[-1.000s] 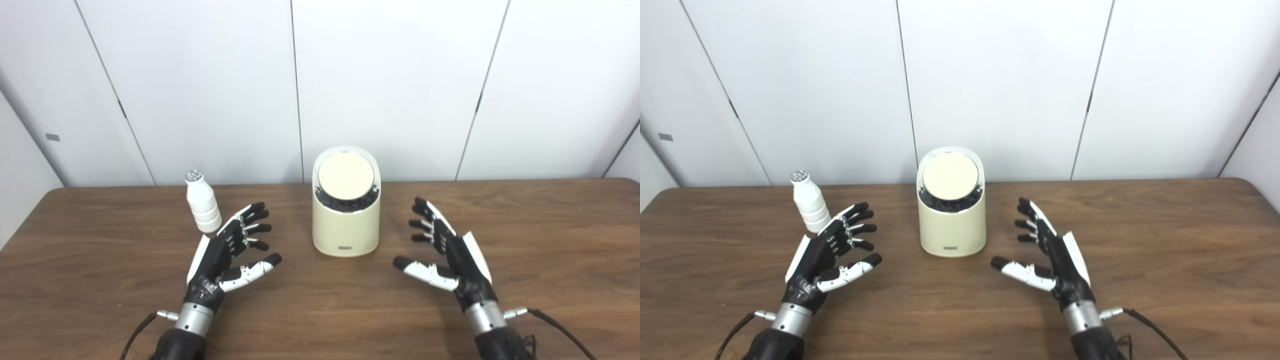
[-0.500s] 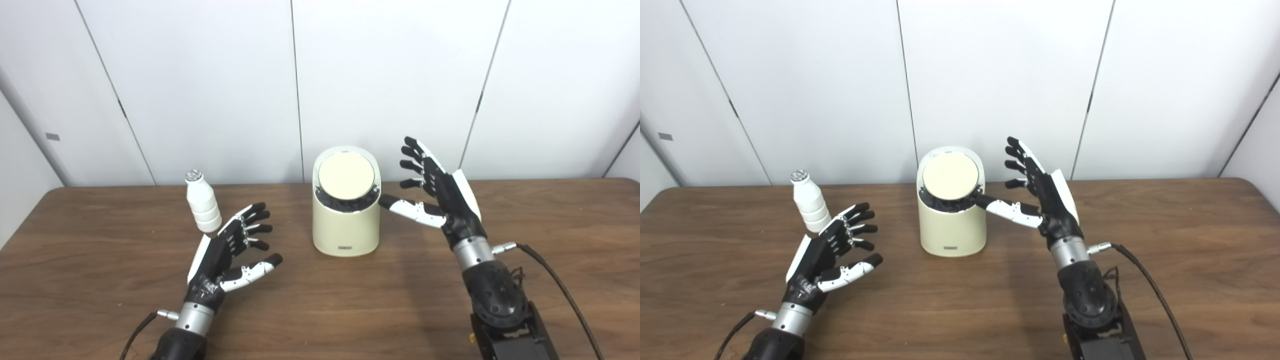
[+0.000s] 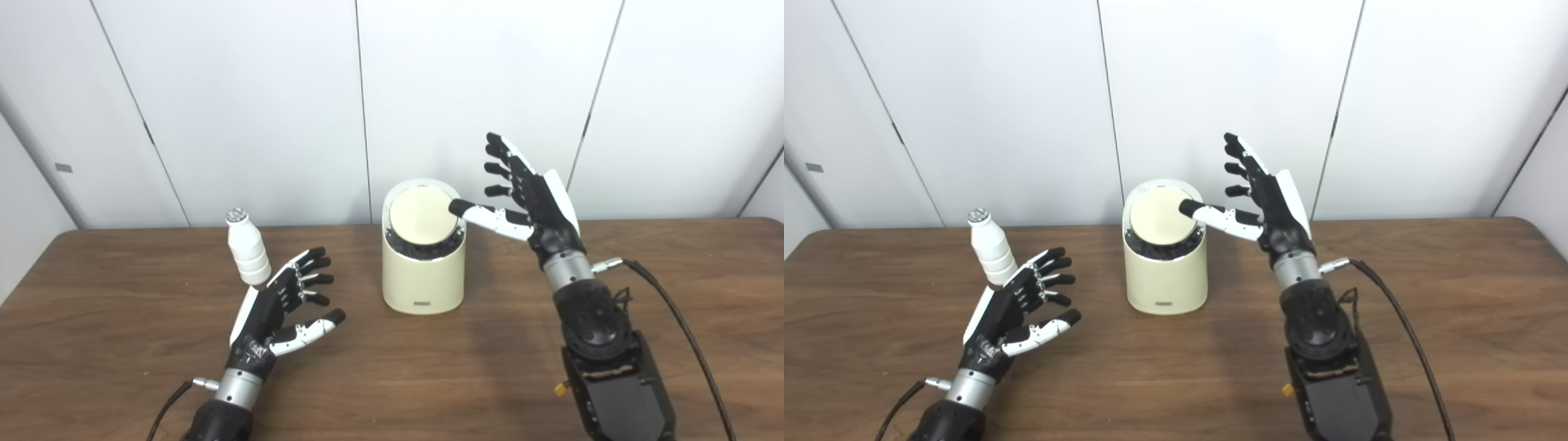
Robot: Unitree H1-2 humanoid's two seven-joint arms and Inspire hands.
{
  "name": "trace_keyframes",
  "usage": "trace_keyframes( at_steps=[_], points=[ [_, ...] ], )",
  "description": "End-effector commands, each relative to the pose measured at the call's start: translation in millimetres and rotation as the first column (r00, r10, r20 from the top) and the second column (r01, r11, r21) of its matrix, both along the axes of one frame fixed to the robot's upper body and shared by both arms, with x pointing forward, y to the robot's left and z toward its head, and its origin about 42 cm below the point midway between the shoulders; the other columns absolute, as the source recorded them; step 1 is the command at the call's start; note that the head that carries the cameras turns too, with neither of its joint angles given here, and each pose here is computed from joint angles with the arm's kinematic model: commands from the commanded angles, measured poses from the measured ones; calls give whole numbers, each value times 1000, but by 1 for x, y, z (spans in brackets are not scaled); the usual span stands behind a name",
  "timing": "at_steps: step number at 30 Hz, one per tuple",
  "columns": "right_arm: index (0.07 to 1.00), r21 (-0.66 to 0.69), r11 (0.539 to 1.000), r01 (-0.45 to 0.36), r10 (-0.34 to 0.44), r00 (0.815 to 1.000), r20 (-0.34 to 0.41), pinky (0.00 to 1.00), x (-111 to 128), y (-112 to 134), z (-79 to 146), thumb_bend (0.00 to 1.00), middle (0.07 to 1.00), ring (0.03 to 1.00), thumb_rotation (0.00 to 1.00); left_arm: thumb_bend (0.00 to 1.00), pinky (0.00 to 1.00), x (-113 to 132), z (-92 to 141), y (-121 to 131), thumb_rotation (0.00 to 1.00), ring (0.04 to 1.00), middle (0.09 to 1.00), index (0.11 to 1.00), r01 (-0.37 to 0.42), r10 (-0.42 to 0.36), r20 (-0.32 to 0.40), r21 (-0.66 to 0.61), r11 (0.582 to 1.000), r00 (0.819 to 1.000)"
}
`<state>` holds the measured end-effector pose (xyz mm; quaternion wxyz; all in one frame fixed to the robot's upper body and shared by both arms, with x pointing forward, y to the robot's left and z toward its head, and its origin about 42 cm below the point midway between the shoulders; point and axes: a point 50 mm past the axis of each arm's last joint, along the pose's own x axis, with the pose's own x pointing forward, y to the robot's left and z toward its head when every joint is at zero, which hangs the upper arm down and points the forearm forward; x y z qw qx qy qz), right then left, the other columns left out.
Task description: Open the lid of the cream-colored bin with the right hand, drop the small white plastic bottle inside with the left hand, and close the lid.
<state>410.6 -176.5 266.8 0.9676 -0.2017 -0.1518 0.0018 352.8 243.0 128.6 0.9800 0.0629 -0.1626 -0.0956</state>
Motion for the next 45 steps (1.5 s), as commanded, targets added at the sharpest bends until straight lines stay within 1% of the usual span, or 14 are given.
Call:
trace_keyframes(
  at_steps=[1, 4, 7, 10, 13, 18, 19, 22, 29, 31, 33, 36, 40, 45],
  points=[
    [919, -2, 1000, 21, -21, 994, 106, 672, 3, 8, 29, 800, 911, 842, 453, 640, 595, 5, 8, 1, 139, 762, 841, 877, 8, -8, 62, -2, 1000, 998],
    [925, -25, 999, 48, -44, 992, 122, 675, 6, 12, 29, 818, 914, 842, 455, 640, 594, 5, 7, 1, 137, 762, 843, 877, 7, -7, 64, -2, 1000, 998],
    [935, -41, 997, 64, -59, 990, 124, 698, 10, 17, 29, 870, 931, 868, 441, 640, 592, 5, 8, 1, 135, 762, 841, 875, 7, -7, 66, -1, 1000, 998],
    [947, -47, 997, 68, -62, 991, 122, 719, 13, 21, 30, 892, 956, 896, 415, 639, 593, 5, 8, 1, 140, 760, 840, 876, 3, -3, 65, 3, 1000, 998],
    [935, -41, 997, 58, -52, 989, 136, 693, 15, 27, 31, 885, 984, 904, 324, 631, 587, 5, 7, 0, 107, 758, 841, 877, 3, -3, 63, 1, 1000, 998],
    [937, -80, 994, 73, -59, 984, 166, 844, 18, 33, 30, 866, 962, 940, 274, 629, 590, 6, 8, -2, 94, 763, 843, 878, 8, -8, 61, -7, 1000, 998],
    [937, -88, 993, 78, -62, 984, 167, 854, 19, 33, 29, 866, 961, 941, 270, 631, 589, 6, 8, -3, 99, 762, 842, 878, 10, -9, 61, -8, 1000, 998],
    [941, -106, 990, 89, -72, 985, 158, 845, 23, 33, 27, 862, 956, 932, 254, 627, 586, 6, 9, -3, 90, 759, 840, 877, 10, -9, 63, -6, 1000, 998],
    [951, -148, 984, 97, -77, 988, 137, 777, 28, 34, 23, 897, 957, 913, 264, 642, 600, 6, 11, -1, 123, 767, 842, 878, 7, -7, 67, 1, 1000, 998],
    [956, -174, 979, 102, -77, 987, 143, 748, 30, 34, 22, 930, 956, 901, 318, 638, 595, 6, 11, -1, 117, 764, 844, 877, 9, -9, 70, -1, 1000, 998],
    [958, -197, 974, 110, -82, 986, 146, 736, 32, 34, 21, 935, 955, 896, 330, 641, 593, 6, 11, -2, 124, 762, 845, 878, 11, -11, 70, -4, 1000, 998],
    [955, -223, 967, 121, -90, 986, 143, 734, 35, 35, 19, 923, 948, 889, 315, 648, 594, 6, 11, -3, 125, 761, 846, 875, 12, -12, 68, -6, 1000, 998],
    [955, -263, 956, 133, -98, 985, 140, 727, 38, 35, 17, 897, 946, 886, 277, 636, 592, 6, 12, -6, 94, 760, 844, 875, 19, -19, 71, -7, 1000, 997],
    [955, -325, 933, 152, -108, 983, 150, 727, 42, 36, 14, 882, 946, 895, 263, 629, 583, 6, 12, -8, 81, 752, 843, 876, 20, -20, 71, -4, 1000, 997]
  ],
)
